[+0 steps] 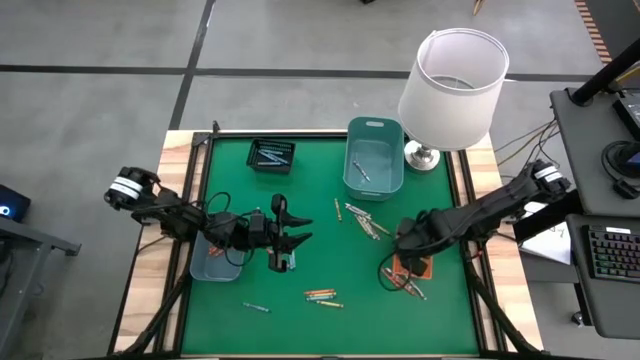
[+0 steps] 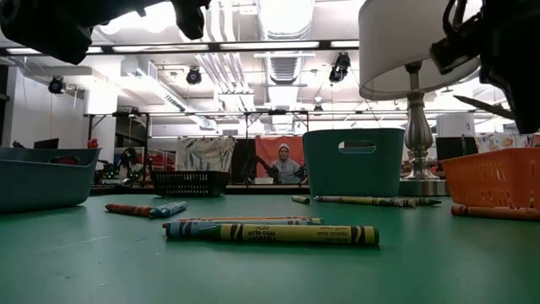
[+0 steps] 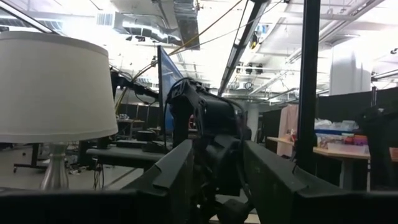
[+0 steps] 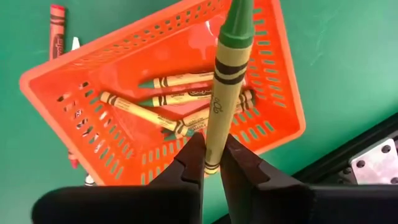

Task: Sort crayons
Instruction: Put the green crayon into the orange bin, then put the orange crayon into the blue bin

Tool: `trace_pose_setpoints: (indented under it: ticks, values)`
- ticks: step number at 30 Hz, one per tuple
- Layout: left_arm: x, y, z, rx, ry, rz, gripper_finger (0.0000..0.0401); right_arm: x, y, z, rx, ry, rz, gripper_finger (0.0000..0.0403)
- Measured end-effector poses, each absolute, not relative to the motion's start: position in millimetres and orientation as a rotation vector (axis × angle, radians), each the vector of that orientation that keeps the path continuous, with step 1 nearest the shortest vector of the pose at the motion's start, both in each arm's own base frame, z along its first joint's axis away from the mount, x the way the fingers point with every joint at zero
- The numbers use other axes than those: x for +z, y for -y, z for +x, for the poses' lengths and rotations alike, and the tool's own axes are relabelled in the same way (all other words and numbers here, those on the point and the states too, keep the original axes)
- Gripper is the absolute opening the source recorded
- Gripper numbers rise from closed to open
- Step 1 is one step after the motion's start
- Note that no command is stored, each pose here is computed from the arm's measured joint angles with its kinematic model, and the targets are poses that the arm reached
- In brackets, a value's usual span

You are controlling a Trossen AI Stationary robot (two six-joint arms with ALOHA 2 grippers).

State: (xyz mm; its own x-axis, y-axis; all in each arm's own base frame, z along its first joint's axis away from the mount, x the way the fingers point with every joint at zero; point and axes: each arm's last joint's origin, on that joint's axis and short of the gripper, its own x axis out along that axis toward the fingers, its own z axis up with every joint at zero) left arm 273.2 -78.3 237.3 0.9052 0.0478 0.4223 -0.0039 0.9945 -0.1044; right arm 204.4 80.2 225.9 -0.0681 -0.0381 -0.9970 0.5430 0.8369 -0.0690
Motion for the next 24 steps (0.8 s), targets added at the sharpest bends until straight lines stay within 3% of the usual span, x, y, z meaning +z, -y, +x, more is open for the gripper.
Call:
trace_pose_setpoints:
  ticks: [13, 24]
  values:
    - [235.6, 78.6, 274.2, 0.029, 0.416, -0.085, 0.0125, 218.0, -81.4, 208.7, -0.534, -1.596, 0.386, 0.0117]
    - [232.9, 79.4, 286.4, 0.126, 0.273, -0.160, 0.0125, 238.3, -85.5, 219.2, -0.475, -1.534, 0.411, 0.0112]
